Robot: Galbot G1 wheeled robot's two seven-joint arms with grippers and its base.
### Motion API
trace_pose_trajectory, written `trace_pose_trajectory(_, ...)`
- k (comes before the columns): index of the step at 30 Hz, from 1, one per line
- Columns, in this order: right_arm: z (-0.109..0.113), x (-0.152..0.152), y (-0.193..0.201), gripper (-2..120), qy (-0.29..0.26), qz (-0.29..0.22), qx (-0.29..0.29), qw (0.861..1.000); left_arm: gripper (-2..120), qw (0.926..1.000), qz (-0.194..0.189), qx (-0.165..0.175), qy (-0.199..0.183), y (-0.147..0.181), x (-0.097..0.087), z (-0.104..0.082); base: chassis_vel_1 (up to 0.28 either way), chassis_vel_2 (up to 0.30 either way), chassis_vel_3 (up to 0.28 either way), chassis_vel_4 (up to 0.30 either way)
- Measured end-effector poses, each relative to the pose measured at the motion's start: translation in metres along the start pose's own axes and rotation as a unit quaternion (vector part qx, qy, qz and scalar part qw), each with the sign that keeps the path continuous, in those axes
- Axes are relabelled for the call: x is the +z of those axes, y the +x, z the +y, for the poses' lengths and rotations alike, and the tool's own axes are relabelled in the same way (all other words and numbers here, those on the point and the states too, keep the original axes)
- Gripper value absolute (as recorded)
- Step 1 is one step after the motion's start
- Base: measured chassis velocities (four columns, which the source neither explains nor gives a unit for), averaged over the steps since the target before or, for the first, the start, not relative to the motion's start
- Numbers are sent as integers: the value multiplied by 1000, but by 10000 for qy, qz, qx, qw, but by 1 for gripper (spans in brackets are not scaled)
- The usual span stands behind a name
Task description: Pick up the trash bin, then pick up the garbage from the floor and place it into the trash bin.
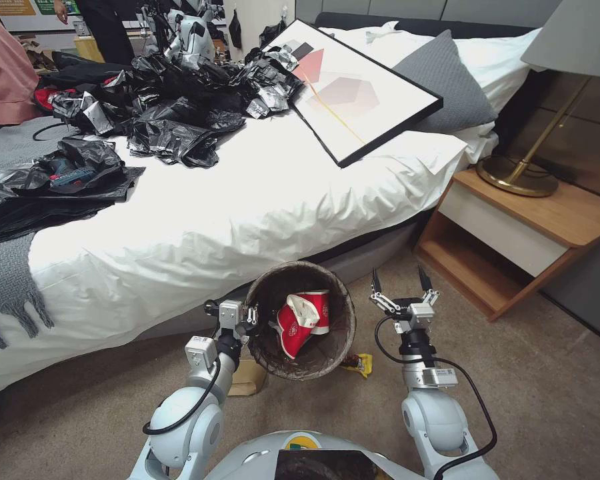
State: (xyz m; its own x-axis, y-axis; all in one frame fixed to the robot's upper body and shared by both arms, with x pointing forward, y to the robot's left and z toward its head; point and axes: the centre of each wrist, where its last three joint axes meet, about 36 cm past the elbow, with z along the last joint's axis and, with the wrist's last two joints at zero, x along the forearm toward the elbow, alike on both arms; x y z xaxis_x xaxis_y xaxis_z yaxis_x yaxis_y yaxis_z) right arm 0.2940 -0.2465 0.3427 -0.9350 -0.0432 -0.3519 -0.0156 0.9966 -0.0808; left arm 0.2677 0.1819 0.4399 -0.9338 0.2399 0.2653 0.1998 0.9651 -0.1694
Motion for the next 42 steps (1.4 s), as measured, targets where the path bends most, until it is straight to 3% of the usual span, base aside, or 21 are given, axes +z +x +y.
trace_pose_trajectory(6, -5, 1, 3, 100, 189, 315, 38, 9993, 0, 10000, -29, -10, -6, 1, -2, 0, 0, 0, 0, 0)
trace_pose_trajectory(17, -23, 1, 13, 100, 487, 1799, -100, 9824, 0, 9999, -63, -82, -26, 3, -5, 3, 0, 0, 0, 0)
trace_pose_trajectory(23, -27, 5, 15, 100, 533, 2065, -195, 9768, 0, 9999, -80, -99, -31, 4, -5, 4, 0, 0, 0, 0)
trace_pose_trajectory(31, -43, 30, 18, 100, 529, 2751, -885, 9559, 0, 9999, -115, -111, -35, 3, -7, 7, 0, 0, 0, 0)
trace_pose_trajectory(37, -58, 62, 23, 100, 683, 3217, -1519, 9321, 0, 9999, -121, -110, -38, 1, -7, 8, 0, 0, 0, 0)
trace_pose_trajectory(39, -63, 81, 30, 100, 711, 3489, -1779, 9174, 0, 9999, -114, -103, -31, 0, -7, 7, 0, 0, 0, 0)
trace_pose_trajectory(42, -63, 86, 33, 100, 725, 3572, -1866, 9123, 0, 9999, -112, -102, -28, 0, -7, 6, 0, 0, 0, 0)
